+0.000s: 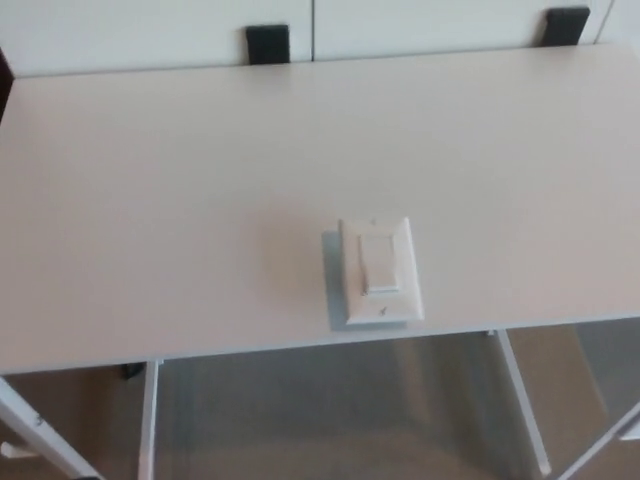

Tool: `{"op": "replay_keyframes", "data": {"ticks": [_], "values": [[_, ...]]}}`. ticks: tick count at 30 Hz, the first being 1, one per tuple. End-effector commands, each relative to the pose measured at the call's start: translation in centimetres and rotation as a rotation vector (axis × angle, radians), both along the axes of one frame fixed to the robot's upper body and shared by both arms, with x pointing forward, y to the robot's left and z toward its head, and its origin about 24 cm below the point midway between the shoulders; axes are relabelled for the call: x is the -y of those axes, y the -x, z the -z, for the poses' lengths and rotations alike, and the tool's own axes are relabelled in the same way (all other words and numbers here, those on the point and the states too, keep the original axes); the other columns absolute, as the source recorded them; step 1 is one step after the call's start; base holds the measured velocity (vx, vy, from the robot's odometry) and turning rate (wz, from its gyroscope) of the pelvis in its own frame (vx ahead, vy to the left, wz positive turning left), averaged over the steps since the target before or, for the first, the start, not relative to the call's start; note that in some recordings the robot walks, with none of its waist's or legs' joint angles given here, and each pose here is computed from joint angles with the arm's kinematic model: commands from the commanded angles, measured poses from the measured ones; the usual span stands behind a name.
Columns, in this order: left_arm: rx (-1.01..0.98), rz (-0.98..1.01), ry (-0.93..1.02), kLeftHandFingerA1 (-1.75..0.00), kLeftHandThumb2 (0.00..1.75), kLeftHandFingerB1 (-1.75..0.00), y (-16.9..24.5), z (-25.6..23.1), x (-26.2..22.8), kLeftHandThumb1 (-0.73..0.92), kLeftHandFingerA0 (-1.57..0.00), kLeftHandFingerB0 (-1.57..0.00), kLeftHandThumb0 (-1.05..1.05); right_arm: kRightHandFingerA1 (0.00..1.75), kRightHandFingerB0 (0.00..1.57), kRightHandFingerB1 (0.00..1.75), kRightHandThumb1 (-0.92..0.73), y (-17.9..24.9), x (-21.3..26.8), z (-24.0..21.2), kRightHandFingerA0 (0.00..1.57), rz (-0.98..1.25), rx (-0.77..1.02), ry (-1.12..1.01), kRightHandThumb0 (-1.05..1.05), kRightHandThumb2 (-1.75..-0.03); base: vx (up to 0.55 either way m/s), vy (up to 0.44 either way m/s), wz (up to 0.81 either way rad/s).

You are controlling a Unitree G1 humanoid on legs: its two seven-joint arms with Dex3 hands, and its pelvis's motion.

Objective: The robot walk towards a table in front and then clicks the light switch button using the right hand's index finger

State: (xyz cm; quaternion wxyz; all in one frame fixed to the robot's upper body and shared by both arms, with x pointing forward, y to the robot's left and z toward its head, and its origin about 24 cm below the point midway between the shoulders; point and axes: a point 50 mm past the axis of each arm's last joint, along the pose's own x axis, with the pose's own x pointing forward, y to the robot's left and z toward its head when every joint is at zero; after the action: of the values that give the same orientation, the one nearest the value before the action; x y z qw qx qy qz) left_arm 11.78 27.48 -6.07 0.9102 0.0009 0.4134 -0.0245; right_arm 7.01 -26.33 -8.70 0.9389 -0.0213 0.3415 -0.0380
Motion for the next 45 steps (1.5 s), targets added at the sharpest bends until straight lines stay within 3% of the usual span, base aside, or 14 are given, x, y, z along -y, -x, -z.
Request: {"op": "replay_keyframes", "data": {"ticks": [1,2,6,7,10,11,12,13,14,15,28,37,43,45], "values": [[-0.028,0.006,-0.013,-0.57,0.98,-0.49,0.0,-0.1,-0.4,0.58,-0.27,-0.12,-0.15,0.62,0.52,0.56,-0.41,0.2,0.4,0.1,0.76,0.028,-0.007,-0.001,-0.49,-0.75,0.04,-0.282,-0.05],[-0.028,0.006,-0.013,-0.57,0.98,-0.50,0.0,0.0,-0.4,0.59,-0.28,-0.13,-0.15,0.51,0.57,0.45,-0.51,0.1,0.4,0.1,0.84,0.027,-0.007,-0.001,-0.42,-0.54,0.05,-0.121,-0.01],[-0.030,0.005,-0.010,-0.57,0.98,-0.50,0.0,0.0,-0.4,0.59,-0.27,-0.13,-0.14,0.49,0.56,0.43,-0.52,0.2,0.4,0.1,0.82,0.031,-0.007,-0.001,-0.43,-0.54,0.01,-0.020,-0.02],[-0.030,0.007,-0.008,-0.57,0.98,-0.49,0.0,0.0,-0.4,0.59,-0.27,-0.13,-0.14,0.61,0.52,0.55,-0.42,0.2,0.4,0.1,0.74,0.034,-0.005,-0.011,-0.49,-0.75,0.03,0.045,-0.10],[-0.026,0.009,-0.013,-0.57,0.98,-0.50,0.0,0.0,-0.4,0.59,-0.28,-0.13,-0.14,0.61,0.50,0.55,-0.42,0.2,0.4,0.2,0.73,0.035,-0.005,-0.012,-0.49,-0.75,0.03,0.090,-0.07],[-0.023,0.005,-0.015,-0.57,0.98,-0.50,-0.1,-0.1,-0.3,0.59,-0.29,-0.14,-0.14,0.51,0.54,0.45,-0.52,0.1,0.4,0.3,0.80,0.037,-0.002,-0.011,-0.42,-0.56,0.04,0.165,-0.04],[-0.024,0.004,-0.017,-0.58,0.98,-0.50,-0.1,-0.1,-0.3,0.58,-0.30,-0.14,-0.14,0.61,0.50,0.55,-0.42,0.2,0.4,0.2,0.73,0.030,-0.003,-0.007,-0.49,-0.76,0.03,0.183,-0.40],[-0.025,0.007,-0.018,-0.58,0.97,-0.50,-0.1,-0.1,-0.3,0.57,-0.29,-0.13,-0.15,0.62,0.51,0.55,-0.42,0.1,0.3,0.0,0.75,0.017,-0.003,0.006,-0.50,-0.76,-0.03,0.212,0.53],[-0.024,0.013,-0.019,-0.58,0.97,-0.50,-0.1,-0.1,-0.3,0.57,-0.29,-0.13,-0.15,0.62,0.51,0.55,-0.42,0.1,0.2,-0.1,0.75,0.013,-0.001,0.012,-0.50,-0.76,-0.02,0.202,-0.18],[-0.025,0.015,-0.021,-0.58,0.96,-0.50,-0.1,-0.1,-0.3,0.56,-0.29,-0.13,-0.15,0.51,0.55,0.45,-0.50,0.1,0.2,-0.2,0.84,0.011,0.003,0.012,-0.44,-0.55,-0.02,0.195,0.17],[-0.026,0.032,-0.026,-0.58,0.96,-0.50,-0.2,-0.1,-0.4,0.56,-0.31,-0.15,-0.16,0.50,0.54,0.44,-0.54,0.1,0.0,-0.3,0.80,0.014,0.000,-0.005,-0.42,-0.56,0.02,0.012,0.04],[-0.065,0.037,-0.015,-0.58,0.96,-0.50,1.1,0.5,0.0,0.55,-0.30,-0.15,-0.17,0.48,0.56,0.43,-0.52,1.1,0.2,-0.1,0.87,-0.025,-0.013,0.066,-0.50,-0.54,0.00,0.000,0.00],[-0.056,0.060,0.002,-0.57,0.98,-0.50,1.8,0.4,0.5,0.59,-0.28,-0.15,-0.14,0.49,0.57,0.42,-0.50,1.5,-1.2,-1.7,0.89,-0.128,0.109,0.148,-0.59,-0.60,0.00,0.000,0.00],[-0.050,0.053,0.022,-0.58,0.98,-0.51,1.7,0.2,1.0,0.58,-0.29,-0.16,-0.14,0.45,0.62,0.41,-0.55,1.4,-2.9,-4.1,0.88,-0.181,0.268,0.130,-0.56,-0.58,0.00,0.000,0.00]]}}
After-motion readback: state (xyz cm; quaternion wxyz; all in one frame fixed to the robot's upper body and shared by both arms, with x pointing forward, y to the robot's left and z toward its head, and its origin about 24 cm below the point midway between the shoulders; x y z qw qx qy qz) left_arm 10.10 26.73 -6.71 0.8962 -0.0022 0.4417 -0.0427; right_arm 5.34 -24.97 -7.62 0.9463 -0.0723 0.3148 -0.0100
